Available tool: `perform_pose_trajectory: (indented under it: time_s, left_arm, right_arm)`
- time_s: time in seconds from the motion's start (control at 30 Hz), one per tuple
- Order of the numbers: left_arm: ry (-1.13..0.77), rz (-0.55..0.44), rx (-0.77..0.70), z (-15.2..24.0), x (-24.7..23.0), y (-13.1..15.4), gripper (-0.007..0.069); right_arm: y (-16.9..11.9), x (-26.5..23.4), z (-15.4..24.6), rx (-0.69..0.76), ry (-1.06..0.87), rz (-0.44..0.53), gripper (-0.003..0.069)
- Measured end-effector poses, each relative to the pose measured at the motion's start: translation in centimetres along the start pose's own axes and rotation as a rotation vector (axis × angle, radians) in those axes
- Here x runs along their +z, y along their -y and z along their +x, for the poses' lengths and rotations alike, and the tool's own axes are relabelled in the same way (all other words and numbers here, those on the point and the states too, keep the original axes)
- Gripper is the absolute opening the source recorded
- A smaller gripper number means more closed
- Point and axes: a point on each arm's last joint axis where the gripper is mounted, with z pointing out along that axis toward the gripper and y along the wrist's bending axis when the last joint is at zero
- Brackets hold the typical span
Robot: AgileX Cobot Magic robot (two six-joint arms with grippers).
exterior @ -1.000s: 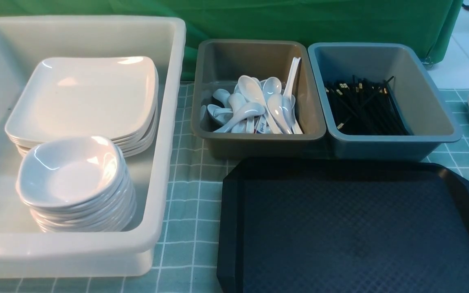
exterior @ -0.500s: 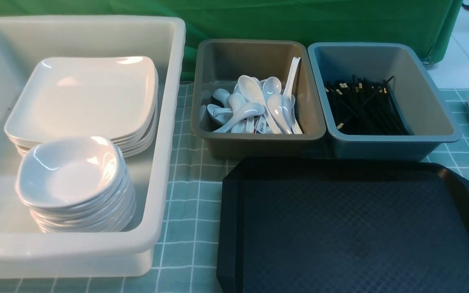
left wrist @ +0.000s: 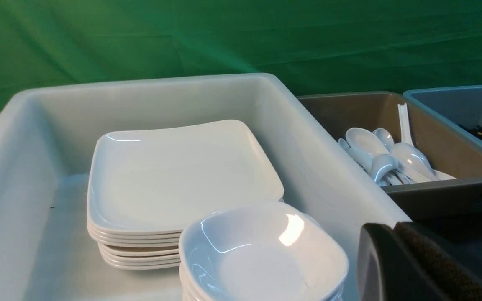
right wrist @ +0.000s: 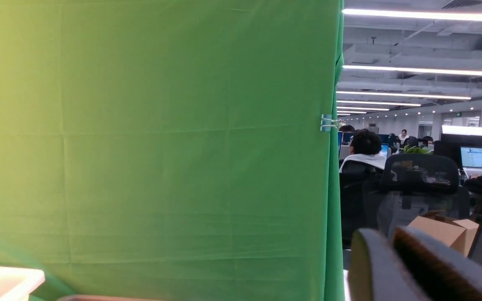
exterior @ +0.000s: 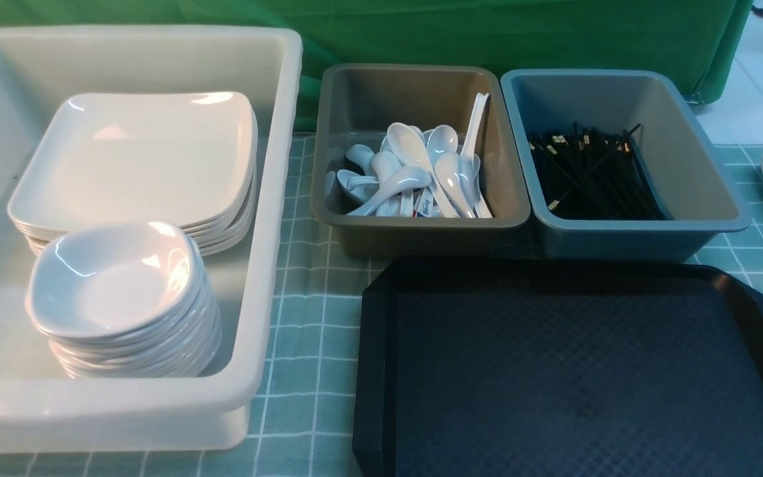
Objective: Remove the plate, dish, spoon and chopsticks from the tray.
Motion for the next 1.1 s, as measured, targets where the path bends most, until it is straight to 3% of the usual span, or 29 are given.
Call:
perform_pose_trajectory:
  time_s: [0.27, 0.37, 0.4, 0.43, 0.57, 1.1]
  left_arm:
    - [0.097, -0.159, -0.063, 6.5, 0.8, -1.3, 0.0013]
    - [0.043, -0.177, -0.086, 10.2, 1.2, -1.4, 0.0013]
    - [0.022, -0.105, -0.086, 10.6, 1.2, -1.4, 0.0013]
    - [-0.002, -0.170, -0.091, 10.9, 1.3, -1.3, 0.0013]
    - [-0.082, -0.157, -0.096, 11.7, 1.3, -1.2, 0.0013]
    - [-0.085, -0.159, -0.090, 11.8, 1.3, -1.2, 0.0013]
  right_arm:
    - [0.0, 0.0, 0.0, 0.000, 0.000, 0.000, 0.0136]
    - [0.0, 0.0, 0.0, 0.000, 0.000, 0.000, 0.0139]
    - [0.0, 0.0, 0.0, 0.000, 0.000, 0.000, 0.0141]
    - [0.0, 0.0, 0.0, 0.000, 0.000, 0.000, 0.0141]
    - [0.0, 0.0, 0.0, 0.000, -0.001, 0.000, 0.0144]
    - [0.0, 0.0, 0.0, 0.000, -0.001, 0.000, 0.0180]
